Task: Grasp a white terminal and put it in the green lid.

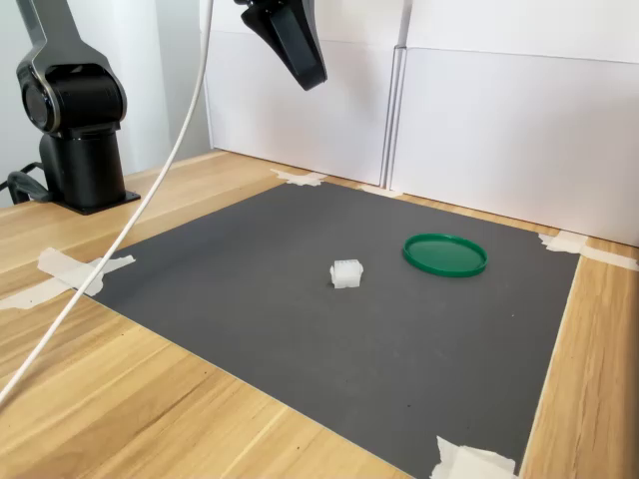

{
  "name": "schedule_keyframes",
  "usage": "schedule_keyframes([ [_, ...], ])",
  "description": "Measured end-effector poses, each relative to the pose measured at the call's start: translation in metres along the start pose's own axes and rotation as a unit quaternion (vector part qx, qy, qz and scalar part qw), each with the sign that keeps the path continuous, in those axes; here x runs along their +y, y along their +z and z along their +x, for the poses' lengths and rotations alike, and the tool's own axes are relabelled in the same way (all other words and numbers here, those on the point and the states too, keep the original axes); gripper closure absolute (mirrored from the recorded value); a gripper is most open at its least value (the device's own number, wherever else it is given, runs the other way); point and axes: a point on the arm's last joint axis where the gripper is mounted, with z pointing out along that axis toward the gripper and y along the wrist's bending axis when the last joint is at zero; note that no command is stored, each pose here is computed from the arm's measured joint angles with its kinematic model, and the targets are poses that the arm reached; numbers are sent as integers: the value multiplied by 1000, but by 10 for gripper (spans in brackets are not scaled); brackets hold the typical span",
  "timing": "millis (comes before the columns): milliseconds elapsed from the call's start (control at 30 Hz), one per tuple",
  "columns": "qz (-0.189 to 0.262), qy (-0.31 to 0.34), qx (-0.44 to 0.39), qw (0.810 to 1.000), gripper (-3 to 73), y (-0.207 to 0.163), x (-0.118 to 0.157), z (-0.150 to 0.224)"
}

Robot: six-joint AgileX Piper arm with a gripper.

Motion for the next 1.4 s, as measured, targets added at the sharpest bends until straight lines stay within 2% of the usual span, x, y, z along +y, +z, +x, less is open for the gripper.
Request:
schedule_keyframes([
  [267, -11, -76, 69, 995, 713, 20, -14, -14],
  [433, -20, -118, 78, 990, 643, 25, -16, -18],
  [533, -24, -128, 83, 988, 537, 27, -17, -19],
  [800, -13, -147, 104, 984, 149, 36, -22, -17],
  [933, -10, -154, 98, 983, 40, 37, -23, -20],
  [1200, -90, -132, 116, 980, 20, 25, -16, -33],
  [1400, -90, -144, 122, 978, 20, 31, -23, -45],
])
